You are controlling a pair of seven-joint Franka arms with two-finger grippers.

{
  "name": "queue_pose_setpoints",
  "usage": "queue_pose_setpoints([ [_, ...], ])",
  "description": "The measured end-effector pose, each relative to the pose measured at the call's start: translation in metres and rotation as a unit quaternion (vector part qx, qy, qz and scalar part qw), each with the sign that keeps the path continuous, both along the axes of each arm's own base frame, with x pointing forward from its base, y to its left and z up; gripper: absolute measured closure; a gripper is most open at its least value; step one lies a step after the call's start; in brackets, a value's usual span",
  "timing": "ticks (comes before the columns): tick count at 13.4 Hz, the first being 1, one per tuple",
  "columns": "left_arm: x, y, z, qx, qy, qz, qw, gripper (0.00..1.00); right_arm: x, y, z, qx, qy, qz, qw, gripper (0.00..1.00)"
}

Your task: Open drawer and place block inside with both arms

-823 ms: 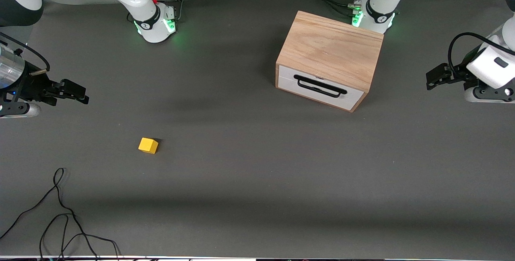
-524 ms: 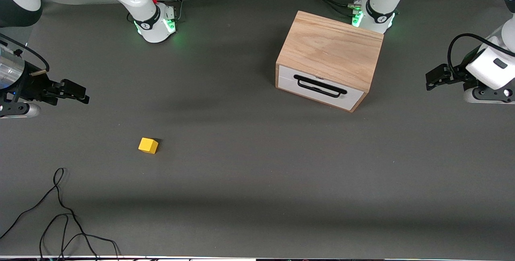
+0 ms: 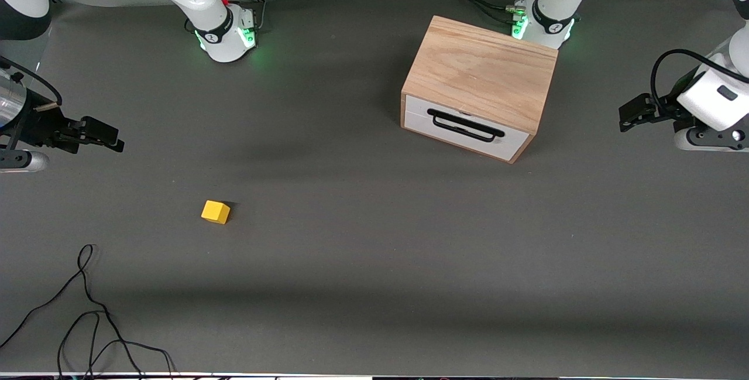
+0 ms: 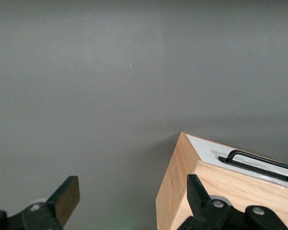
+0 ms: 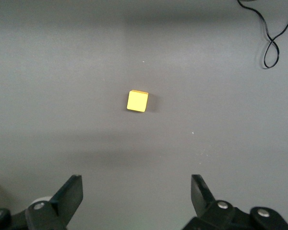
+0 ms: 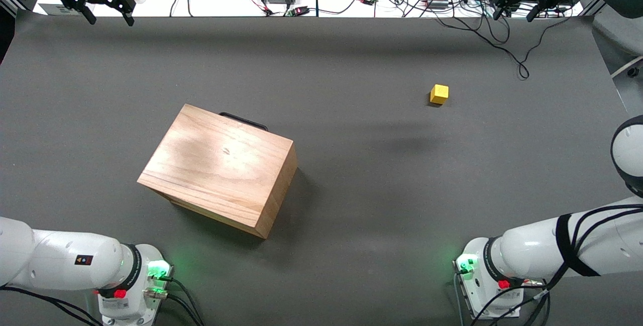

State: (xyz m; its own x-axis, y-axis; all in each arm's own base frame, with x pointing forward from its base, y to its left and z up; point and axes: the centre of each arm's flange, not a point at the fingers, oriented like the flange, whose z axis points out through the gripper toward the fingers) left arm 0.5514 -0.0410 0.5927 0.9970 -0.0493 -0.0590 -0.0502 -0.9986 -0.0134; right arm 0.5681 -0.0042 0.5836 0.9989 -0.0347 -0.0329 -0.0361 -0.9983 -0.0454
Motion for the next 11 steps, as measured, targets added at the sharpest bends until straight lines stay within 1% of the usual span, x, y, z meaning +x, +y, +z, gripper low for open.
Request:
queue_pose_setpoints([
  [5,0.0,0.0,-0.001,0.0,0.001,0.0,1.0,0.0,0.0,0.001,0.0,0.0,0.0,0.001,1.0,0.0],
  [7,-0.002,-0.004,-0.002,-0.002,0.01,0.012,1.0,0.0,0.0,0.001,-0.001,0.0,0.0,0.001,1.0,0.0],
  [9,-0.006,-0.029,-0.001,0.003,0.014,0.064,0.998,0.0,0.001,0.002,-0.001,0.0,0.001,0.002,1.0,0.0],
  [11,-0.014,-0.073,0.001,0.01,0.012,0.124,0.992,0.0,0.001,0.003,-0.001,0.0,0.001,0.002,1.0,0.0],
])
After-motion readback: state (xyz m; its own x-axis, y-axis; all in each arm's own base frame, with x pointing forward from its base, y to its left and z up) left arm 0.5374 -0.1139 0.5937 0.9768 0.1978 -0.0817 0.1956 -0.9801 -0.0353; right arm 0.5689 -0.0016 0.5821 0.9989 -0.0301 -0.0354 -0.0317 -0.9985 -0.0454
